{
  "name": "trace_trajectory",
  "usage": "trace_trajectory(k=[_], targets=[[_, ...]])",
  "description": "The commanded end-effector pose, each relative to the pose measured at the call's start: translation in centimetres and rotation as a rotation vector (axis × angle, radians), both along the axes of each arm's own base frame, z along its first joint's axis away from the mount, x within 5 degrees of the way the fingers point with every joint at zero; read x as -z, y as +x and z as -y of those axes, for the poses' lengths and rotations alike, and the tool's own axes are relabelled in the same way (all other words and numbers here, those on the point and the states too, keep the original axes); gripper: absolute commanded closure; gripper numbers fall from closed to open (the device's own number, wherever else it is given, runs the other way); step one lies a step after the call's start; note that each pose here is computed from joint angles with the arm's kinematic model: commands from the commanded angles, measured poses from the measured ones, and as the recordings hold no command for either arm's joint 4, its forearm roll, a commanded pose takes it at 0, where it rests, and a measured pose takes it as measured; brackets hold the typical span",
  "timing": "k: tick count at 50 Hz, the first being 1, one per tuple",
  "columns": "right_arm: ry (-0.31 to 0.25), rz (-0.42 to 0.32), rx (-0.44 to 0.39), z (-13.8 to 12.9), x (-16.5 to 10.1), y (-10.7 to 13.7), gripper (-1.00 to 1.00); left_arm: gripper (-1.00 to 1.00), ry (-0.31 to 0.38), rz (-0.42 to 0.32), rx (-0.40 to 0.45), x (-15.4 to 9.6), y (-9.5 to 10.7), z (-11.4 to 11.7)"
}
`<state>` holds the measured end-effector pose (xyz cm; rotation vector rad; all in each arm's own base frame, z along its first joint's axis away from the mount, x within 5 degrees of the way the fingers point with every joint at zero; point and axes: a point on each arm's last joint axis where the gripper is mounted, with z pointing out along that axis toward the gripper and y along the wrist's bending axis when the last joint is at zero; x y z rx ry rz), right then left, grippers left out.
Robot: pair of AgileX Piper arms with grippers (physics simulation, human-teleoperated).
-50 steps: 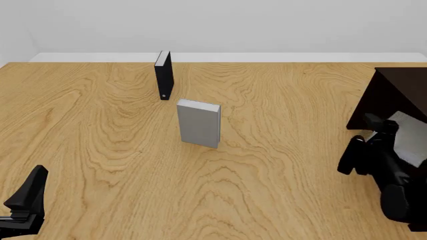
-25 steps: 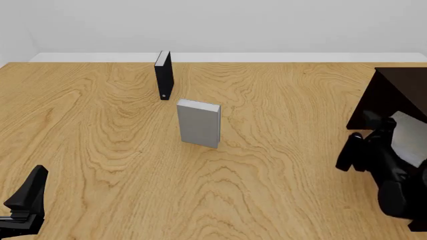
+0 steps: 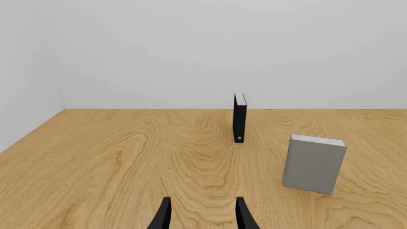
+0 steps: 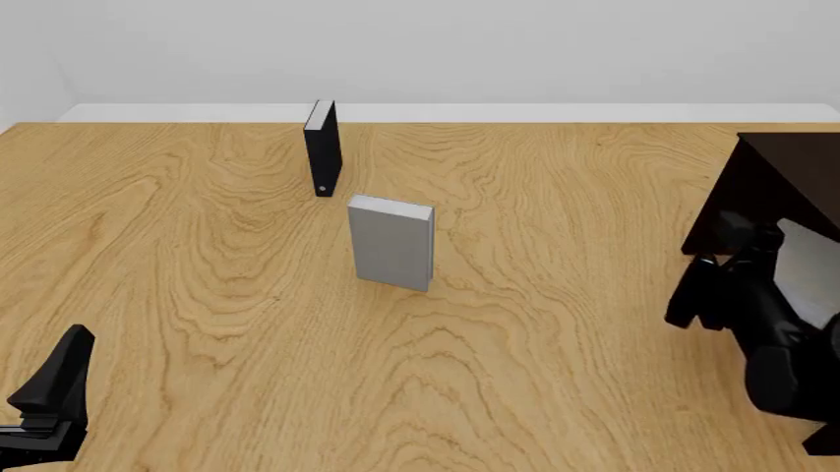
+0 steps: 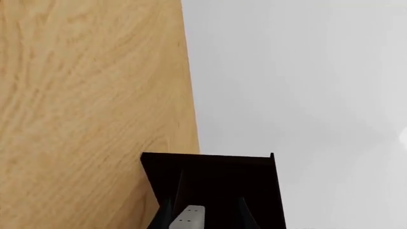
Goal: Pick up the book on the right and place it on the cabinet shelf.
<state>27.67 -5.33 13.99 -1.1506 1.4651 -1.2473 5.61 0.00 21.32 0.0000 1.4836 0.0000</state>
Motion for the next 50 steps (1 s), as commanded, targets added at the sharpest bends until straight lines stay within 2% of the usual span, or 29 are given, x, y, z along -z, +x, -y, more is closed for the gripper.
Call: trace_trajectory(k=[1,25,50], targets=[[-0.005,-0.006,0.02,0.5,0.4,-0.5,-1.0,-1.0,0.0,0.0,0.0,0.0,0.0,0.0],[0.005,0.019,0.097,2.5,-1.4,-1.1,-1.0,-1.0,0.0,0.0,0.0,0.0,0.0,0.0],[0.02,0.011,0.139,3.1,-0.7,-2.9,-1.0,-1.0,0.0,0.0,0.0,0.0,0.0,0.0]])
